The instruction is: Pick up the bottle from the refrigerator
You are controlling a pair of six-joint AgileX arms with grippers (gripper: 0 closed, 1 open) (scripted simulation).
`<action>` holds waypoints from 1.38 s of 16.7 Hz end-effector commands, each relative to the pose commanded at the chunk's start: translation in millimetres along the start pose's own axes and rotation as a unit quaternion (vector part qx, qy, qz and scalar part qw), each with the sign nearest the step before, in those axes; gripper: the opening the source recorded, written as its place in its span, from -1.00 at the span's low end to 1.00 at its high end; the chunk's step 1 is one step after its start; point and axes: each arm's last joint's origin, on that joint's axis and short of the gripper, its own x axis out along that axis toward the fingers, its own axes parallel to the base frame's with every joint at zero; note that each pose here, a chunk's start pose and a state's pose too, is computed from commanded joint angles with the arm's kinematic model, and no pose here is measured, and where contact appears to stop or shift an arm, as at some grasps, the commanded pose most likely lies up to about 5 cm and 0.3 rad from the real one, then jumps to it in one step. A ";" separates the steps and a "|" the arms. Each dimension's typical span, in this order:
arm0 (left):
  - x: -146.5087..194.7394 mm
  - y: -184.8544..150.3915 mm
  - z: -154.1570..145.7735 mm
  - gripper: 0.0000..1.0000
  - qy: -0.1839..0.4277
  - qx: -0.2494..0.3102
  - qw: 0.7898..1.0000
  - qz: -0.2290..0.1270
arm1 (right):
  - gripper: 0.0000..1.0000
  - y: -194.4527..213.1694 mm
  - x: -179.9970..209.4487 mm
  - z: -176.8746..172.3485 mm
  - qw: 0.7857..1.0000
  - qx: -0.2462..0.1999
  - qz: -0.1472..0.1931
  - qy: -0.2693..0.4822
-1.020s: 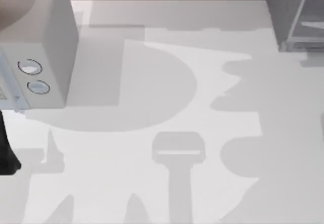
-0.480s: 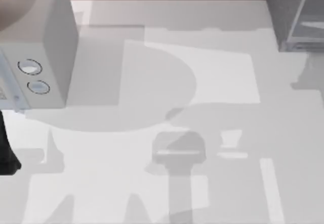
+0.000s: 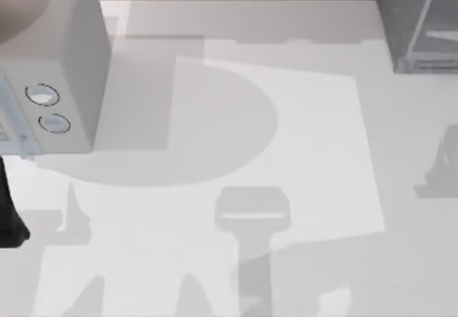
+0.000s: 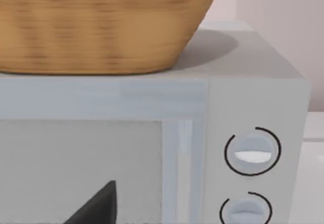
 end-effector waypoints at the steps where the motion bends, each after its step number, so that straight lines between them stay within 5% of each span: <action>1: 0.0 0.0 0.0 1.00 0.000 0.000 1.000 0.000 | -1.00 2.2 -11.2 -7.9 1.000 0.001 0.004 -0.002; 9: 0.0 0.0 0.0 1.00 0.000 0.000 1.000 0.000 | -1.00 6.4 -43.0 -56.4 1.000 0.002 0.001 -0.003; 23: 0.0 0.0 0.0 1.00 0.000 0.000 1.000 0.000 | -1.00 34.3 -22.5 -39.1 0.999 0.029 0.010 0.028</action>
